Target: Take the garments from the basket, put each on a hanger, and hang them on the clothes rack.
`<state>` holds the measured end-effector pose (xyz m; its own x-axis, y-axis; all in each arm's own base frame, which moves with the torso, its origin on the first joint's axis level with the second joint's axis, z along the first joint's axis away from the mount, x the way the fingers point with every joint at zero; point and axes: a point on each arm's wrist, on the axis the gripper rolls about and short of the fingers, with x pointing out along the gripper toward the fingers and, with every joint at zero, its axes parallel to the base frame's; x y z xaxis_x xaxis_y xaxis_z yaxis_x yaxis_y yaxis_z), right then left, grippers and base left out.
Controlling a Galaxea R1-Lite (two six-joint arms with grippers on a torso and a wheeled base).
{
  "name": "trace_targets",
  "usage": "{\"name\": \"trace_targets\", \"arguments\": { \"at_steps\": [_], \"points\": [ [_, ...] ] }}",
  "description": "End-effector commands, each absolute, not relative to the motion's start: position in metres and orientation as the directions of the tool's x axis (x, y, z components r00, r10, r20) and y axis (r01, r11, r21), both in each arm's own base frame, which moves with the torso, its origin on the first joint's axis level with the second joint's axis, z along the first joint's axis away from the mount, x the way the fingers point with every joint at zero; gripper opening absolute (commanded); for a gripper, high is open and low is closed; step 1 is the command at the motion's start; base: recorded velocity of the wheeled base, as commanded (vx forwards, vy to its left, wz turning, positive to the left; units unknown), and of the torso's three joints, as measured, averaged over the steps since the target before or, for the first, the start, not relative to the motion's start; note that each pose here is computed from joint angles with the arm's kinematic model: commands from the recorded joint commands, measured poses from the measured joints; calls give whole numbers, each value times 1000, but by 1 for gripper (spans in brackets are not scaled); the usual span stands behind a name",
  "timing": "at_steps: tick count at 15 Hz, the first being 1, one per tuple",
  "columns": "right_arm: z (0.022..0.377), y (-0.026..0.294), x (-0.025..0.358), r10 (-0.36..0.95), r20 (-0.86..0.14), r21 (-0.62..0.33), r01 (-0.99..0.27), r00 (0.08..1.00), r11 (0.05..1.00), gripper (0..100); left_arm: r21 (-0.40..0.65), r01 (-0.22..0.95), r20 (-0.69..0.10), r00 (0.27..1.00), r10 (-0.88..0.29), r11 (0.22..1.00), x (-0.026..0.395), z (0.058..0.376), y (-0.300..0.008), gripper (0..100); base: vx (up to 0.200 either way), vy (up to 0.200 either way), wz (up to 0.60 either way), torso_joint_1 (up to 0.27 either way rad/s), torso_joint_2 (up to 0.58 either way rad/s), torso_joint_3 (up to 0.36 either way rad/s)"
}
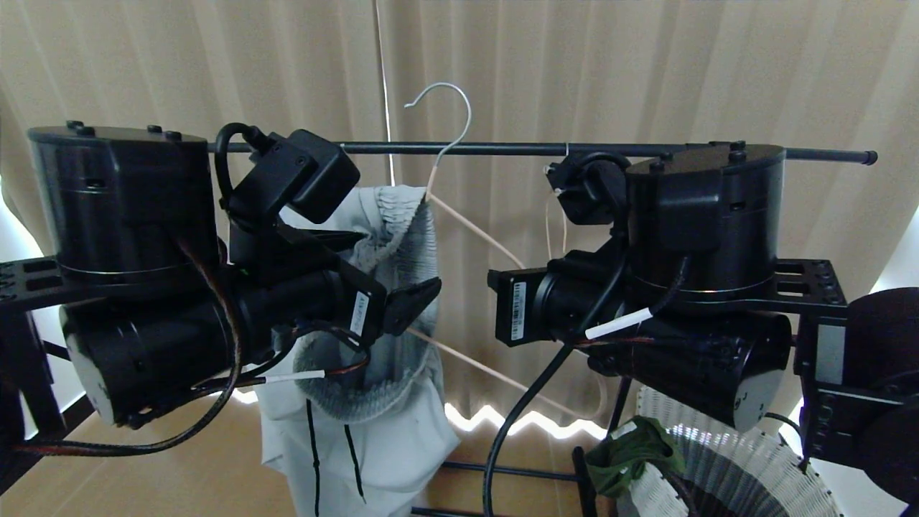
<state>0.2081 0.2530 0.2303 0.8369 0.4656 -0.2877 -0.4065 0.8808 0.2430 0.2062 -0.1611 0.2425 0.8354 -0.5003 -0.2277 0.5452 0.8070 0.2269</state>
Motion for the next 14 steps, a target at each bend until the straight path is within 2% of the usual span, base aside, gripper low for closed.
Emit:
{"name": "trace_targets", "arguments": {
  "at_steps": [1, 6, 12, 14],
  "points": [
    [232, 247, 211, 453, -283, 242, -394, 845, 887, 0, 245, 546, -219, 836, -503, 801, 197, 243, -154, 100, 0, 0, 0, 0, 0, 0],
    [235, 231, 225, 398, -276, 227, -343, 875, 911, 0, 227, 619, -171, 785, -595, 752, 175, 252, -139, 100, 0, 0, 0, 0, 0, 0],
    [242, 213, 235, 348, -257, 196, -304, 902, 932, 0, 228, 624, -165, 781, -602, 748, 158, 248, -126, 100, 0, 0, 0, 0, 0, 0],
    [242, 198, 234, 319, -260, 145, -290, 911, 946, 0, 235, 616, -141, 787, -601, 752, 150, 251, -118, 100, 0, 0, 0, 0, 0, 0]
  ]
}}
